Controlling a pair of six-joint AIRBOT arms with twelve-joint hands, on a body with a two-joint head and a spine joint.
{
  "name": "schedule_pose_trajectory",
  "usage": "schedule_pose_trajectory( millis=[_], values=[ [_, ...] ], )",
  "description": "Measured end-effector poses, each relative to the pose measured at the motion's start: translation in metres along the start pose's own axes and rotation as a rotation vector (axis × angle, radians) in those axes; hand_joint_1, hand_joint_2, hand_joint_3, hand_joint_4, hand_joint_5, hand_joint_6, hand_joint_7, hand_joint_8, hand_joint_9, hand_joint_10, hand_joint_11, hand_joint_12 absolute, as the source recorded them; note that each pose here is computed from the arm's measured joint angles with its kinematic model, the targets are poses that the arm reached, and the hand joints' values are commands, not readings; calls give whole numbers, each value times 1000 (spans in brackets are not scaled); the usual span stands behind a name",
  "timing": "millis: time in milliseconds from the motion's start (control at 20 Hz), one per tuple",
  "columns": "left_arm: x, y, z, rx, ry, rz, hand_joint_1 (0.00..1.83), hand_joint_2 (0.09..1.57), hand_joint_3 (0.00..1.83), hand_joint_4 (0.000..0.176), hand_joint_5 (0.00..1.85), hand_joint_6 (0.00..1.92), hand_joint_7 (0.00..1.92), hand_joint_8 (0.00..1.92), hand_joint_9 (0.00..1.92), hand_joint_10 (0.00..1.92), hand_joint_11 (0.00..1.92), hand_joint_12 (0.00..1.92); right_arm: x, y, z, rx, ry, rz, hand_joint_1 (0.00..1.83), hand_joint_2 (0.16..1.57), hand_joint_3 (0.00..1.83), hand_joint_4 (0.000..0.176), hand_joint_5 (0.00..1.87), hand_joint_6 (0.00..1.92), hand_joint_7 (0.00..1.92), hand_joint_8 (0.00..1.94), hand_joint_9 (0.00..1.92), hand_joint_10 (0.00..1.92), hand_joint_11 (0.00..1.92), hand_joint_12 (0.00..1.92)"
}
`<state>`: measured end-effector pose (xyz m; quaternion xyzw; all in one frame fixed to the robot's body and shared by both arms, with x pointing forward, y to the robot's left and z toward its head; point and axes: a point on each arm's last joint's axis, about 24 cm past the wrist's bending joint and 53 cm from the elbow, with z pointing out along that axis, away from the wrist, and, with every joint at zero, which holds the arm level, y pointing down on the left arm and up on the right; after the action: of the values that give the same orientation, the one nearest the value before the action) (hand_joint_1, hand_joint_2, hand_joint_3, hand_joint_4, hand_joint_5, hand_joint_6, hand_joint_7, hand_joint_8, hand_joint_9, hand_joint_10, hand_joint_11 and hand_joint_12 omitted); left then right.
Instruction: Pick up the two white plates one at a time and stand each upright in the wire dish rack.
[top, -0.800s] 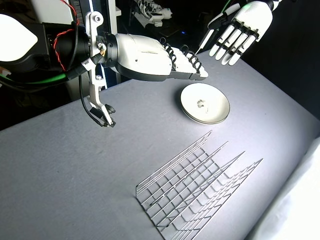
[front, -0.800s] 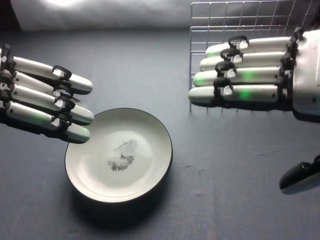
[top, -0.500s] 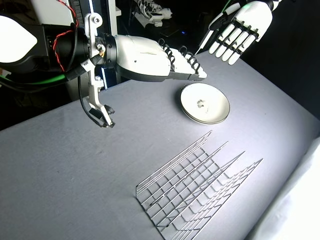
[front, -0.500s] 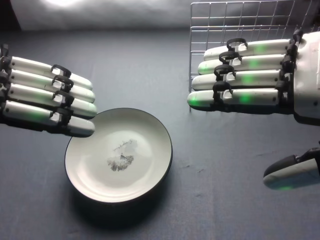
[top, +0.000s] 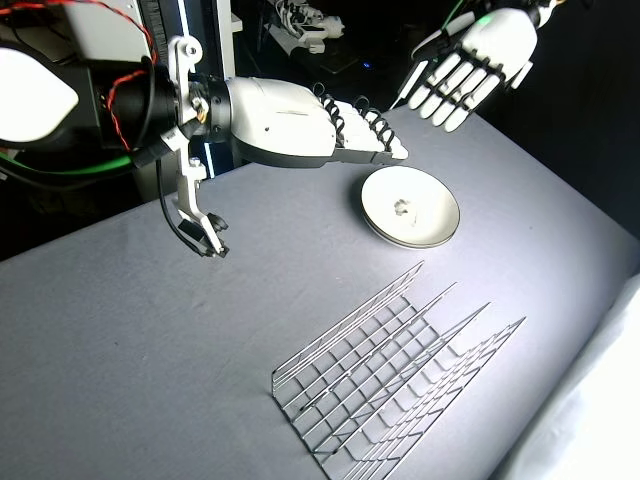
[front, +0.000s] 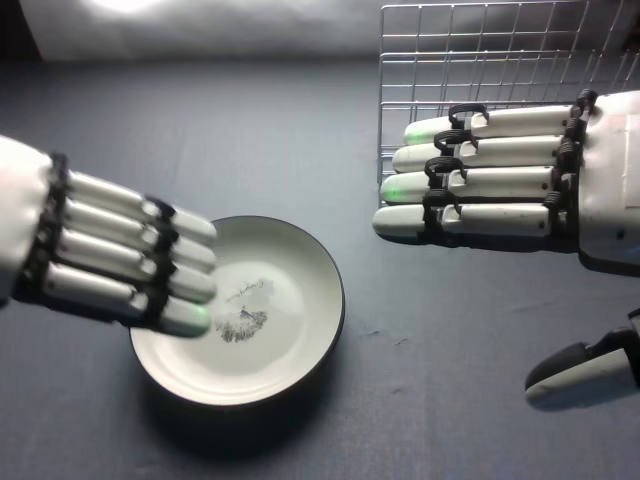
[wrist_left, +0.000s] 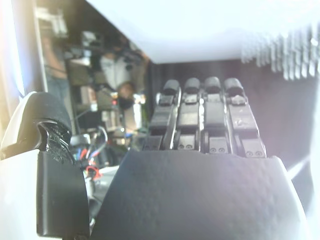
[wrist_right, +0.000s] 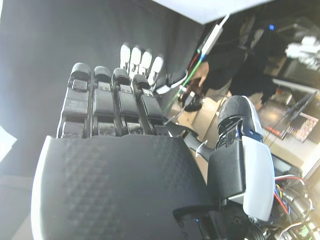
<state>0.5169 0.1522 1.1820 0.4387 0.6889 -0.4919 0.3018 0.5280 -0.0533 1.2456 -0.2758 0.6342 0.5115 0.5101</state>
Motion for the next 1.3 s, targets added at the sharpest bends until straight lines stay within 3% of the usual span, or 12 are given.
schedule_pose_trajectory(
  millis=[100, 250, 450, 700, 900, 1300],
  values=[
    [11, 5, 8, -3, 20, -10, 0, 1047, 0, 0, 0, 0, 0, 0, 0, 0, 0, 0, 1, -2, 1, -10, -2, -4, 0, 1091, 0, 0, 0, 0, 0, 0, 0, 0, 0, 0],
    [33, 28, 18, -39, 40, -40, 0, 1009, 0, 0, 0, 0, 0, 0, 0, 0, 0, 0, 5, -7, 1, -20, 0, -2, 0, 1098, 0, 0, 0, 0, 0, 0, 0, 0, 0, 0],
    [27, 64, 17, -118, 4, -39, 0, 1010, 0, 0, 0, 0, 0, 0, 0, 0, 0, 0, 9, -13, 2, -12, 3, 11, 0, 1105, 0, 0, 0, 0, 0, 0, 0, 0, 0, 0],
    [43, 87, 12, -159, 83, 38, 0, 1000, 0, 0, 0, 0, 0, 0, 0, 0, 0, 0, 17, -7, 0, -41, 12, -4, 0, 1108, 1, 0, 0, 0, 0, 0, 0, 0, 0, 0],
    [55, 90, 4, -162, 114, 71, 0, 1017, 0, 0, 0, 0, 0, 0, 0, 0, 0, 0, 16, -1, -1, -66, 3, -10, 0, 1109, 1, 0, 0, 0, 0, 0, 0, 0, 0, 0],
    [71, 92, 8, -145, 149, 74, 0, 1010, 0, 0, 0, 0, 0, 0, 0, 0, 0, 0, 21, -1, -4, -71, 11, -8, 0, 1109, 1, 0, 0, 0, 0, 0, 0, 0, 0, 0]
  ],
)
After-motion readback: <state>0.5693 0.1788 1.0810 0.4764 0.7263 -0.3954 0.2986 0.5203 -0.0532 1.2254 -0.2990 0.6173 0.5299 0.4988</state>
